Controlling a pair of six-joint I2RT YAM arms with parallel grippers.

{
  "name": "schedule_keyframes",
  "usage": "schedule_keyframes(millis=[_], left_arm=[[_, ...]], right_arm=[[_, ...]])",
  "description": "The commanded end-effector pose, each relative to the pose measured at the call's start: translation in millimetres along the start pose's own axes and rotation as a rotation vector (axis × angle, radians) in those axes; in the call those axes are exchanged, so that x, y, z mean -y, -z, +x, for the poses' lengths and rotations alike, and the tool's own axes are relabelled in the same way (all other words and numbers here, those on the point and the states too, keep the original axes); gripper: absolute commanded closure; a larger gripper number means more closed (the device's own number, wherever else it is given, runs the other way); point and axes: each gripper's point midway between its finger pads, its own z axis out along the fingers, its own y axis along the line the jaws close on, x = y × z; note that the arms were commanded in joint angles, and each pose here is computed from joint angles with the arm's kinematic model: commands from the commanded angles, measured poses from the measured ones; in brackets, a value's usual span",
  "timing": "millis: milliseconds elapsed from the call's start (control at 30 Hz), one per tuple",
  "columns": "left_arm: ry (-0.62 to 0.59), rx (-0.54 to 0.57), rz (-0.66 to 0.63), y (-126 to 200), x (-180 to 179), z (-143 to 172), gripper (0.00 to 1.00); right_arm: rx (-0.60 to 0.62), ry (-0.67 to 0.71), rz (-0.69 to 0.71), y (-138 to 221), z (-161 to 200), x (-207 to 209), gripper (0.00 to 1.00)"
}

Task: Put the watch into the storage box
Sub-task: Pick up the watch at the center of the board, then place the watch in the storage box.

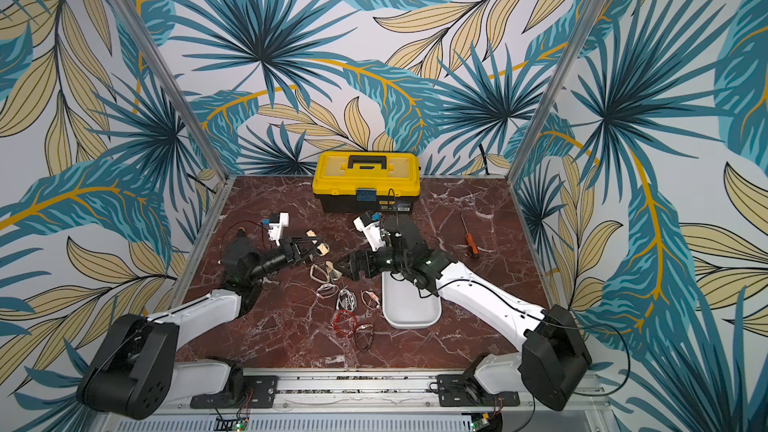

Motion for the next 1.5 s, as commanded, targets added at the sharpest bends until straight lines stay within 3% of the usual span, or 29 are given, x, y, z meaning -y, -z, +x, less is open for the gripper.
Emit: schedule_keyframes(millis=[0,100,333,667,1167,1467], left_arm=[[-0.169,-0.071,0.265,-4,66,13,0.94],[-0.232,-0.128,0.318,-17,80,27,0.95],[-0.307,-0.140,0.353,-22,91,33,0.95],[-0.315,-0.154,0.357,-24,89,40,0.95],[-0.304,-0.165,0.344,-31,79,44,0.95],[-0.306,-0.161,0.329,-33,71,46,0.95]], right_arm=[[0.107,-0.153,-0.144,18,-22,-7,0.00],[0.143,-0.232,-0.184,26,-31,-4,0.00],[0.162,-0.320,-0.175,29,-39,9,0.04],[0.124,-0.369,-0.237,14,-39,9,0.28],[0.033,-0.377,-0.278,-9,-21,1,0.44],[0.013,-0.408,-0.312,-17,-14,-2,0.66]])
